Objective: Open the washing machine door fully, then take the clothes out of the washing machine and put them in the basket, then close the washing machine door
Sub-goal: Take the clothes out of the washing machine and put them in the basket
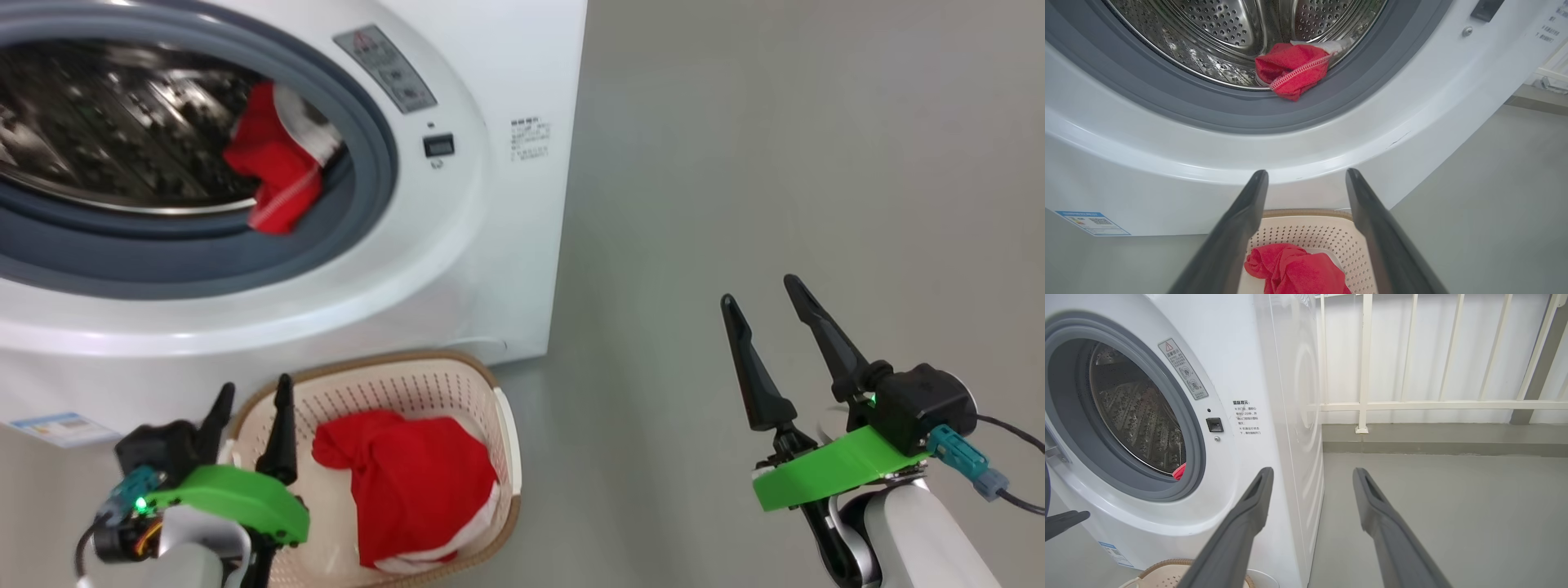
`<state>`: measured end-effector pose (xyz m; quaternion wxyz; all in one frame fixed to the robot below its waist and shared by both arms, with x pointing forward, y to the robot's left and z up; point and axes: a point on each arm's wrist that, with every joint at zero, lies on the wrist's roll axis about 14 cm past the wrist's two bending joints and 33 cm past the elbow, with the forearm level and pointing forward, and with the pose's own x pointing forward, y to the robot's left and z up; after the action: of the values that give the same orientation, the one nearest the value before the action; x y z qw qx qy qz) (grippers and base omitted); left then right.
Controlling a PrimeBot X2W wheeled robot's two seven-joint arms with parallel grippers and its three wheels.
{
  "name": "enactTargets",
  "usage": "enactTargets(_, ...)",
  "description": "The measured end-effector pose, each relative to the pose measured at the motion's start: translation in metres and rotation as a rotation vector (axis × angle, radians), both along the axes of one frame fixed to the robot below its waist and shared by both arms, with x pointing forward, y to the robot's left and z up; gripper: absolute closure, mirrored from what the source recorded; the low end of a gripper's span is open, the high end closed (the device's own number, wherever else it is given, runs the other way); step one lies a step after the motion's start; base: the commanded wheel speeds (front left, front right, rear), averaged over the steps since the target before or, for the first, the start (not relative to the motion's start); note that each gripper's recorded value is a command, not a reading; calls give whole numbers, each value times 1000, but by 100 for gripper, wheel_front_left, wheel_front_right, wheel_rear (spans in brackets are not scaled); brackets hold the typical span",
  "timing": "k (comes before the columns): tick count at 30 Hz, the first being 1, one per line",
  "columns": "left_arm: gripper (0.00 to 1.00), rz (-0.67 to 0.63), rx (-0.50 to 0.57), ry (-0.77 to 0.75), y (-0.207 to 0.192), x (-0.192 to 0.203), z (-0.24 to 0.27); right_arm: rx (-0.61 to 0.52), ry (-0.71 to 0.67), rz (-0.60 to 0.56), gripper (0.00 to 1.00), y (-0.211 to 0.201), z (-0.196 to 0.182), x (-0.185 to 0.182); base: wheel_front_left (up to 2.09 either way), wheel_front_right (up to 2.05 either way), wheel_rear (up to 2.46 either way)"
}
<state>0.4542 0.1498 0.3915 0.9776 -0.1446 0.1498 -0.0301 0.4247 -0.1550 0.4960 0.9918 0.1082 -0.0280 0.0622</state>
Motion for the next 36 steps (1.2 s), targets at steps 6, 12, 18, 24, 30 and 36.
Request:
enactTargets(6,0,41,14,-143,16,-12,44,-1,-50,3,0,0,20,-13,0,0,0)
enactTargets(12,0,59,70,-254,29,-32,79,-3,-79,-15,0,-6,31,-32,0,0,0)
enactTargets(18,0,91,80,-326,36,-55,102,-7,-111,-42,0,-16,41,-51,0,0,0)
enactTargets(24,0,97,121,-399,38,-71,125,-11,-142,-56,0,-21,51,-64,0,0,0)
enactTargets(30,0,100,123,-399,39,-82,124,-21,-162,-75,0,-29,56,-72,0,0,0)
enactTargets(36,0,103,124,-403,40,-85,125,-20,-150,-77,0,-29,52,-77,0,0,0)
